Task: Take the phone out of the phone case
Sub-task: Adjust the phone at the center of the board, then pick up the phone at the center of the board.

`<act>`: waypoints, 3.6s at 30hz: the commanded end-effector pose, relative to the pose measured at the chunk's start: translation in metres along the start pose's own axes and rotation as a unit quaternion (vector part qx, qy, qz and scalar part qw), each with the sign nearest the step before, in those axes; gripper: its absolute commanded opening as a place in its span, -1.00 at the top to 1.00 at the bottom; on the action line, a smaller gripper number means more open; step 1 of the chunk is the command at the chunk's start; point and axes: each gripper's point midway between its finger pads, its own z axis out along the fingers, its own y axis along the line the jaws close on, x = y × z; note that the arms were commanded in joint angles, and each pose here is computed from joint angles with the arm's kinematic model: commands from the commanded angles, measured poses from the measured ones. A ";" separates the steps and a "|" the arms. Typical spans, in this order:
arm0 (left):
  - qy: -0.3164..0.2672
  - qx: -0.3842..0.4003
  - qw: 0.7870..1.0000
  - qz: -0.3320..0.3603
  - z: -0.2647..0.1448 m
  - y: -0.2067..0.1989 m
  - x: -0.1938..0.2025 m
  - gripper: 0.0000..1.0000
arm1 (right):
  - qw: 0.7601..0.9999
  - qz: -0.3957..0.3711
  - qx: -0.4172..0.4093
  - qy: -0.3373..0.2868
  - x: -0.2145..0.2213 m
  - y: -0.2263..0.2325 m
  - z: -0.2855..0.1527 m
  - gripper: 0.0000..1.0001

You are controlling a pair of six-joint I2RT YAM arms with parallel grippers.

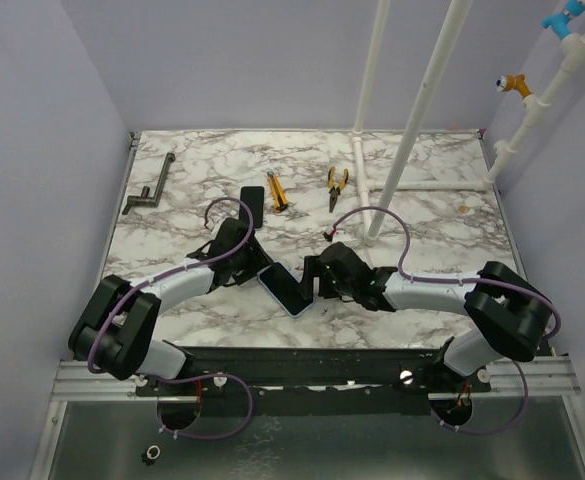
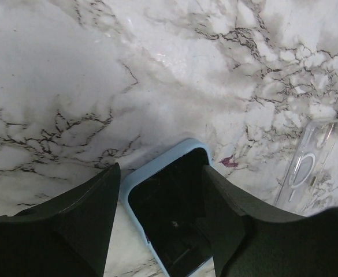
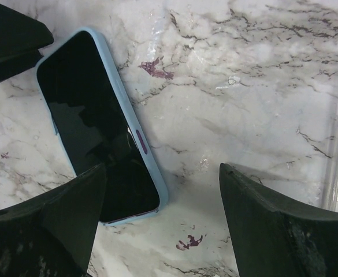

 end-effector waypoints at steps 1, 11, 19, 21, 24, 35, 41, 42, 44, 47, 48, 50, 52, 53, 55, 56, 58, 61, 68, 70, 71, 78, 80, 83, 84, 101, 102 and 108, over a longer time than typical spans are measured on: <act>0.044 0.044 0.998 0.018 0.001 -0.019 0.021 -0.20 | 1.000 -0.002 -0.023 0.017 0.004 0.009 0.004 -0.63; 0.057 0.085 0.994 0.039 0.009 -0.052 0.037 -0.19 | 1.000 0.015 -0.009 0.024 0.019 -0.008 -0.013 -0.62; -0.027 0.051 0.998 0.041 -0.013 -0.044 0.003 -0.22 | 0.998 -0.028 -0.047 0.021 0.010 0.003 -0.030 -0.63; -0.057 0.034 0.997 0.040 -0.026 -0.032 -0.006 -0.26 | 0.995 -0.068 -0.058 0.041 0.009 0.011 -0.032 -0.63; -0.085 0.021 0.996 0.028 -0.047 -0.011 -0.010 -0.36 | 0.991 -0.110 -0.055 0.046 0.001 0.013 -0.034 -0.65; -0.093 0.028 0.995 0.001 -0.073 0.016 0.000 -0.47 | 0.971 -0.191 -0.055 0.136 0.008 0.025 -0.012 -0.71; -0.087 0.024 0.996 -0.004 -0.072 0.018 0.002 -0.48 | 0.973 -0.178 -0.039 0.142 0.005 0.027 -0.004 -0.73; -0.088 0.024 0.996 -0.003 -0.072 0.018 0.002 -0.48 | 0.973 -0.177 -0.038 0.144 0.005 0.027 -0.004 -0.73; -0.087 0.021 0.996 -0.001 -0.071 0.019 0.002 -0.48 | 0.972 -0.176 -0.034 0.151 0.007 0.027 -0.001 -0.73; -0.084 0.018 0.996 0.002 -0.070 0.019 0.003 -0.49 | 0.970 -0.182 -0.031 0.160 0.012 0.029 0.003 -0.74; -0.084 0.018 0.996 0.002 -0.070 0.019 0.002 -0.49 | 0.969 -0.185 -0.029 0.161 0.013 0.030 0.003 -0.75; -0.084 0.017 0.996 0.001 -0.069 0.019 0.002 -0.49 | 0.968 -0.189 -0.022 0.164 0.014 0.031 0.006 -0.75; -0.085 0.018 0.996 0.000 -0.069 0.020 0.002 -0.49 | 0.967 -0.191 -0.018 0.170 0.016 0.031 0.008 -0.76; -0.085 0.017 0.996 0.000 -0.068 0.020 0.003 -0.49 | 0.966 -0.192 -0.018 0.172 0.017 0.032 0.008 -0.75; -0.085 0.018 0.996 0.000 -0.068 0.020 0.003 -0.50 | 0.966 -0.195 -0.001 0.169 0.015 0.027 0.012 -0.76; -0.085 0.018 0.996 0.000 -0.068 0.020 0.003 -0.50 | 0.966 -0.195 0.002 0.169 0.015 0.026 0.013 -0.76; -0.085 0.017 0.996 0.000 -0.068 0.022 0.003 -0.50 | 0.965 -0.197 0.006 0.170 0.015 0.027 0.014 -0.76; -0.085 0.016 0.996 0.001 -0.067 0.023 0.004 -0.50 | 0.964 -0.200 0.008 0.173 0.016 0.028 0.016 -0.77; -0.085 0.015 0.996 0.004 -0.066 0.024 0.005 -0.50 | 0.960 -0.209 0.012 0.184 0.022 0.031 0.020 -0.77; -0.083 0.015 0.996 0.005 -0.065 0.024 0.006 -0.50 | 0.960 -0.210 0.012 0.185 0.022 0.033 0.020 -0.77; -0.083 0.016 0.996 0.005 -0.065 0.024 0.006 -0.50 | 0.960 -0.210 0.013 0.186 0.023 0.034 0.021 -0.77; -0.082 0.016 0.997 0.007 -0.064 0.025 0.007 -0.50 | 0.956 -0.210 0.049 0.201 0.032 0.021 0.026 -0.77; -0.083 0.017 0.996 0.006 -0.065 0.025 0.006 -0.50 | 0.955 -0.210 0.056 0.202 0.032 0.019 0.026 -0.77; -0.083 0.016 0.996 0.007 -0.064 0.026 0.007 -0.50 | 0.953 -0.214 0.065 0.204 0.034 0.017 0.024 -0.77; -0.083 0.016 0.996 0.007 -0.064 0.026 0.007 -0.50 | 0.953 -0.214 0.065 0.205 0.035 0.018 0.023 -0.77; -0.084 0.019 0.996 0.003 -0.065 0.024 0.006 -0.51 | 0.937 -0.236 0.149 0.212 0.057 0.004 0.024 -0.80; -0.084 0.020 0.996 0.003 -0.065 0.024 0.006 -0.51 | 0.937 -0.235 0.149 0.213 0.058 0.004 0.024 -0.80; -0.085 0.020 0.996 0.002 -0.066 0.025 0.006 -0.51 | 0.935 -0.234 0.148 0.220 0.063 0.001 0.024 -0.76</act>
